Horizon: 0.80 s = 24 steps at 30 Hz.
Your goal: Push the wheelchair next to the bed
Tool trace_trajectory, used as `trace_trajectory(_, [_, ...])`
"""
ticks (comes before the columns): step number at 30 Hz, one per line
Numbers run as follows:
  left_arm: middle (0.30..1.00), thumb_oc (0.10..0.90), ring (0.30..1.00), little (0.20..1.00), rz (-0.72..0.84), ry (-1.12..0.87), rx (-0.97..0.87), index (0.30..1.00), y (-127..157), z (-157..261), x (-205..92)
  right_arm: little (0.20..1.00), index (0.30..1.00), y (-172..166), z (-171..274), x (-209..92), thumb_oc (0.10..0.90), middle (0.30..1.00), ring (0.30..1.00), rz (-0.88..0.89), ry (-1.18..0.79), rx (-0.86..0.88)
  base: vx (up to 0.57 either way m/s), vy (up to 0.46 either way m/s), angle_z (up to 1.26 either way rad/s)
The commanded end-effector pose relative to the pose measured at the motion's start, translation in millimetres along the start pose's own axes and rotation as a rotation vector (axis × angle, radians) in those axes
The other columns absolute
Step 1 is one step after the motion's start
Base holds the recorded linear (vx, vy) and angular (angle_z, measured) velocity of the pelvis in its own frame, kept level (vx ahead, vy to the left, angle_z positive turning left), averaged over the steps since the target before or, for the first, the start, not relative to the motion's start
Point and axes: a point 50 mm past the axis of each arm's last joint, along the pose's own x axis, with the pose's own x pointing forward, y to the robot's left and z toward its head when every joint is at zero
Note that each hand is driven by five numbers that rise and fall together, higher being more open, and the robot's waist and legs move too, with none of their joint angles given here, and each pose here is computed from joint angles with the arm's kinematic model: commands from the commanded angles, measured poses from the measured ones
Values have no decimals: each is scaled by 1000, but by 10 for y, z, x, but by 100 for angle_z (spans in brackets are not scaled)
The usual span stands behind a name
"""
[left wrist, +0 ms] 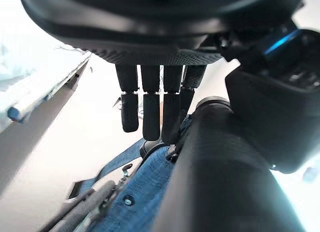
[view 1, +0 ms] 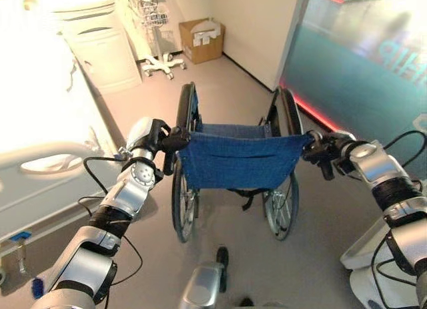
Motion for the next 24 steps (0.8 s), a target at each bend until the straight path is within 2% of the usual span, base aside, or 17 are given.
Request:
trace_trajectory(1, [300, 400, 300, 300, -414, 94, 4, 300, -893, -457, -454, 300, 300, 94, 313, -98, 400, 300, 300, -45, -240, -421, 354, 84, 21])
trace_trajectory(5, [300, 400, 300, 300, -423, 96, 55, 300, -960, -473, -463, 300, 300, 99, 371, -107, 400, 300, 300, -48, -255, -418, 301, -54, 13])
trace_trajectory(10, [300, 400, 300, 300, -385, 51, 80, 300, -798, -320, -296, 300, 300, -30, 622, -151, 400, 300, 300, -128, -281, -377, 153, -188, 4])
trace_trajectory(20, [300, 400, 300, 300, -423, -17, 84, 300, -810, -148, -287, 300, 300, -370, 805, -329, 400, 300, 300, -229, -230, -347, 416, -257, 65])
trace_trajectory(24, [300, 400, 300, 300, -430, 22, 33, 300, -865, -188, -295, 300, 300, -406, 885, -369, 400, 300, 300, -226, -247, -391, 360, -322, 78])
